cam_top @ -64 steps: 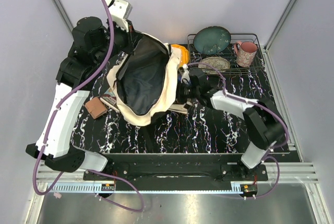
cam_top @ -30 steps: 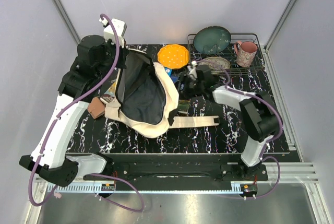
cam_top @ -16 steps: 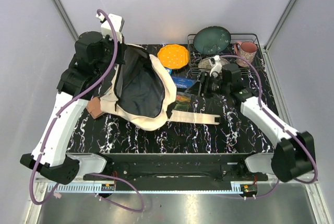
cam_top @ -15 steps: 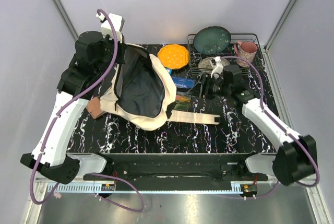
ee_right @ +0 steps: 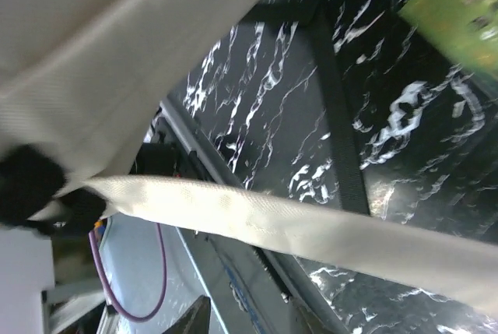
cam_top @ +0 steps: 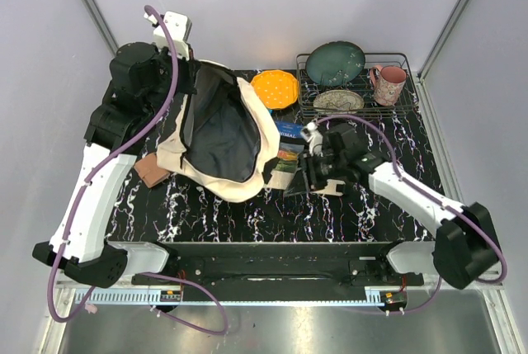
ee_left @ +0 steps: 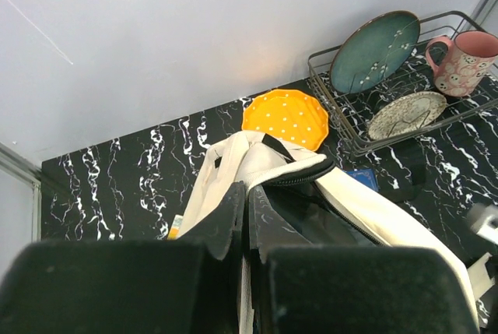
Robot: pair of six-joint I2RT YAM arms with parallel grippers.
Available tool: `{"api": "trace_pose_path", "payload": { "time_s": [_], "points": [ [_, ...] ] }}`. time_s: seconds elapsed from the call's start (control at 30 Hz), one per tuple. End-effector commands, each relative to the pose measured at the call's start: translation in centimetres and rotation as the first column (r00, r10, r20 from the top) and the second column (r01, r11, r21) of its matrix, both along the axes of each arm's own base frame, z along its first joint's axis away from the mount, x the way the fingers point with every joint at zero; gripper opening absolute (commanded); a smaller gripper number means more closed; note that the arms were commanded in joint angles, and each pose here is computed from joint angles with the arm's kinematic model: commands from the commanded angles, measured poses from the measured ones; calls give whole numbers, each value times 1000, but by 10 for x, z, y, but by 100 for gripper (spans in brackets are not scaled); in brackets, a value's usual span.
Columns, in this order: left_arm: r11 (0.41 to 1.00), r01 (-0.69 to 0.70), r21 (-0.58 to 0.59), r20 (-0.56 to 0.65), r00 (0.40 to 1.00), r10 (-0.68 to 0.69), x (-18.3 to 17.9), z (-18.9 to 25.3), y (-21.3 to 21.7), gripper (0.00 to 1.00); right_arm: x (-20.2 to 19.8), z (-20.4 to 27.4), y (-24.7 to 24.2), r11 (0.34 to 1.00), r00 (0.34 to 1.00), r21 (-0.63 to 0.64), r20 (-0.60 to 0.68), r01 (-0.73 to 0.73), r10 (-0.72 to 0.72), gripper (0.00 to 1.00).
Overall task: Pack the student bag
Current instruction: Unzip the student bag at the center of the board.
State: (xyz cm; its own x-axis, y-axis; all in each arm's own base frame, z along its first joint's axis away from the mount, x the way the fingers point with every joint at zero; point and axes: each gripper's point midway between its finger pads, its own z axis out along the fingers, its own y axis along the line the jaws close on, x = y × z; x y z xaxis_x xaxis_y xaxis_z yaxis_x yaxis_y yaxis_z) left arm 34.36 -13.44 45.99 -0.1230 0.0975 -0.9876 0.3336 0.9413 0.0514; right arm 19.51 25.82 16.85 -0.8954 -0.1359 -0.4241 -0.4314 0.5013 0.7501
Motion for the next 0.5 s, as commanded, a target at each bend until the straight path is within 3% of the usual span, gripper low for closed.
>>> {"api": "trace_pose_path", "payload": {
  "time_s": [0.0, 0.17, 0.47],
  "points": [
    [991, 64, -119, 225, 974, -36, -15, 81, -3, 0, 13, 3, 42, 996, 998, 92, 61, -22, 16, 48],
    [982, 144, -123, 246, 963, -111, -31, 88, -12, 0, 72, 31, 70, 985, 983, 159, 163, 62, -88, 47],
    [969, 221, -112, 286, 941, -181, -47, 99, -18, 0, 108, 108, 134, 914, 967, 374, 247, -157, 65, 47]
  ]
}}
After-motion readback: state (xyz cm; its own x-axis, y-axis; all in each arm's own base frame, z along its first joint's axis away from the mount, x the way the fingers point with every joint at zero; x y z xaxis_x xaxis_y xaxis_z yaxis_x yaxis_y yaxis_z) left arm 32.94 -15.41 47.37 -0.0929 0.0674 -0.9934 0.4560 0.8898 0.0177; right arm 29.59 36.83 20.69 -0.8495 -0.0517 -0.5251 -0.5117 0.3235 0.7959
